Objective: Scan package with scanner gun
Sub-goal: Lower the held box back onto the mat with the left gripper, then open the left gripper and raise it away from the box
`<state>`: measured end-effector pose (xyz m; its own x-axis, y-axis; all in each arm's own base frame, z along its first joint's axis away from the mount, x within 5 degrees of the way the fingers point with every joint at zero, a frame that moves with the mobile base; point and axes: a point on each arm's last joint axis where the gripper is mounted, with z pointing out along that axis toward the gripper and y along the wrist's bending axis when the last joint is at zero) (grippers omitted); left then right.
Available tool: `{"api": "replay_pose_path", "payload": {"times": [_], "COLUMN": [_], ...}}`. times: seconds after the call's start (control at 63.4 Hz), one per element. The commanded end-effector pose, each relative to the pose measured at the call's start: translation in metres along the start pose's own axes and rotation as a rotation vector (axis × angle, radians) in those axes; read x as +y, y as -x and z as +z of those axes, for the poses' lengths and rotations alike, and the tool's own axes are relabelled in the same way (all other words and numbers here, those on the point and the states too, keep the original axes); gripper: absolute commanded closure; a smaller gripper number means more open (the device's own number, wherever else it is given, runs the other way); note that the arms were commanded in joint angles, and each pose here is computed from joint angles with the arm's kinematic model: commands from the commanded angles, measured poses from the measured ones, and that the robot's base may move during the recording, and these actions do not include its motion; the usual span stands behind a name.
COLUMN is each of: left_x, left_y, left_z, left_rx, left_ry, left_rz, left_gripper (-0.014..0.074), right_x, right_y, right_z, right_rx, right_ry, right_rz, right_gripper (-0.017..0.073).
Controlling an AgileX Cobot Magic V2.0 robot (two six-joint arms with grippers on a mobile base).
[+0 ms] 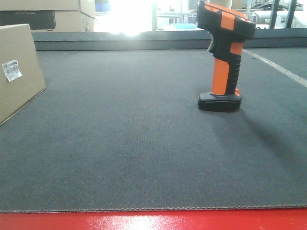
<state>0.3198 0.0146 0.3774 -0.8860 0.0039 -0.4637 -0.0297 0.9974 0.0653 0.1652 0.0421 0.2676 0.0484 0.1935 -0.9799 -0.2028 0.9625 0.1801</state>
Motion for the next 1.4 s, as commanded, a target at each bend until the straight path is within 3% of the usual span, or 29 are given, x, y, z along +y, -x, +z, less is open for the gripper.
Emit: {"api": "replay_pose_path", "payload": {"times": [0.0,0.205,0.347,0.426,0.584,0.71,0.868,1.12,1.23,1.388], "left_x": [-0.001,0.0,0.001,0.0,-0.005,-0.009,-0.011,-0.011,-0.01,-0.01], "left_y": [-0.003,-0.015,-0.023,-0.029,-0.054,-0.078,-0.11,-0.169,-0.188,-0.211], "left_z": [-0.019,-0.061,-0.076,-0.075,-0.067,-0.06,-0.061,-0.074,-0.078,-0.078], "left_rx": [-0.046,-0.151,-0.202,-0.23,-0.31,-0.422,-0.6,-0.819,-0.907,-0.971], "left_ry": [-0.008,-0.015,-0.015,-0.018,-0.065,-0.104,-0.134,-0.128,-0.125,-0.123], "left_rz": [-0.008,-0.016,-0.018,-0.019,-0.037,-0.067,-0.109,-0.123,-0.127,-0.13], "left_gripper": [0.0398,0.0699,0.0704,0.0704,0.0704,0.0704,0.0704,0.0704,0.0704,0.0704], "right_x": [0.001,0.002,0.002,0.003,0.006,0.012,0.015,-0.011,-0.016,-0.017], "right_y": [0.007,0.014,0.012,0.013,0.021,0.035,0.052,0.065,0.069,0.076], "right_z": [-0.003,-0.015,-0.023,-0.027,-0.032,-0.031,-0.03,-0.041,-0.053,-0.071], "right_rx": [-0.051,-0.044,0.028,0.034,0.097,0.186,0.21,0.135,0.119,0.072], "right_ry": [0.007,0.02,0.03,0.035,0.052,0.083,0.089,-0.114,-0.17,-0.227], "right_rz": [0.0,0.009,0.014,0.016,0.021,-0.068,-0.134,-0.138,-0.175,-0.181], "right_gripper": [0.0074,0.0409,0.0641,0.0724,0.0712,0.0712,0.0712,0.0712,0.0712,0.0712]}}
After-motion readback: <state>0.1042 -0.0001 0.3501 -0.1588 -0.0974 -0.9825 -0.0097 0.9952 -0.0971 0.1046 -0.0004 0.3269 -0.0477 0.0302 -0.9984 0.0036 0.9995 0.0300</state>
